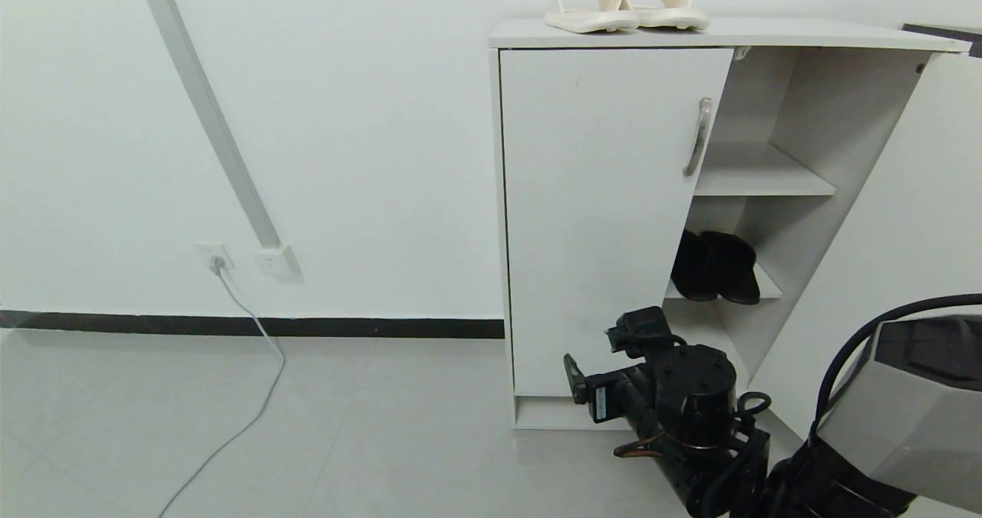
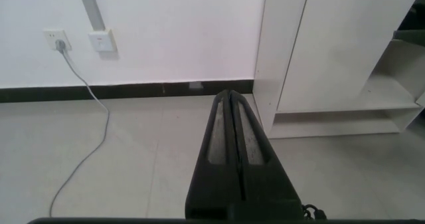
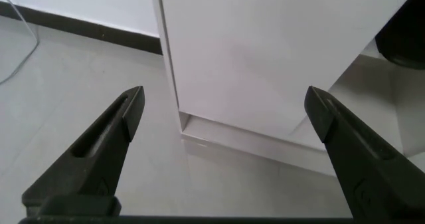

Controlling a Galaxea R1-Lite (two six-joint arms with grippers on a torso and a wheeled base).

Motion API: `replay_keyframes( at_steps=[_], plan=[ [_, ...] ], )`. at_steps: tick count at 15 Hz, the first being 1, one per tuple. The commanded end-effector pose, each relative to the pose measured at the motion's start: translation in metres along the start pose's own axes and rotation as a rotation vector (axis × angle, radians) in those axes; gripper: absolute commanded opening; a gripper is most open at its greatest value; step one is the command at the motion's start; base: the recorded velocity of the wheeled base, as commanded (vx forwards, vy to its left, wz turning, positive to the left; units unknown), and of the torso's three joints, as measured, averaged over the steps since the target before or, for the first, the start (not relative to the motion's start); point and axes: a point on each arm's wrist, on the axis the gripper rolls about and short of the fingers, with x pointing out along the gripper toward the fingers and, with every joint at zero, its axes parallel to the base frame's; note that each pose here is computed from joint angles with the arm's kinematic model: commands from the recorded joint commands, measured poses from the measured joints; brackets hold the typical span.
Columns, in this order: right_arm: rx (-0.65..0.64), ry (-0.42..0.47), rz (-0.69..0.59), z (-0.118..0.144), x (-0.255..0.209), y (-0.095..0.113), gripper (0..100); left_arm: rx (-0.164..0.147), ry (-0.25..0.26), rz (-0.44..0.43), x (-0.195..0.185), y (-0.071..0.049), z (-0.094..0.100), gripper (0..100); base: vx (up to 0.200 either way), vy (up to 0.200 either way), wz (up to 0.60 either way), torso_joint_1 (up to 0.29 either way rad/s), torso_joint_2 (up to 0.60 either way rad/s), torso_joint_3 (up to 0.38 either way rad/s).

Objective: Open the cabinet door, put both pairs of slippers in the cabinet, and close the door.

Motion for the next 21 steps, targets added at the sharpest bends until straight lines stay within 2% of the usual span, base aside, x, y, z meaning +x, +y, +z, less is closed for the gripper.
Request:
replay_keyframes(
  at_steps=[1,9,12,21],
  plan=[
    [-0.002,0.004,-0.002,-0.0009,0.0005,-0.0004,100,0.0,0.001,0.0,0.0001,0.0,0.0,0,0.0,0.0,0.0,0.0,0.0,0.0],
    [-0.01,0.017,-0.002,-0.0053,0.001,0.0002,100,-0.002,0.001,0.0,0.0001,0.0,0.0,0,0.0,0.0,0.0,0.001,-0.03,-0.03],
    [-0.01,0.018,-0.003,-0.0063,0.0019,0.0001,100,-0.002,0.001,0.0,0.0001,0.0,0.0,0,0.0,0.0,0.0,0.018,-0.22,-0.338],
    [-0.011,0.019,-0.005,-0.0068,0.0015,-0.0002,100,0.0,0.001,0.0,0.0001,0.0,0.0,0,0.0,0.0,0.0,0.103,-0.5,-0.344]
  ],
)
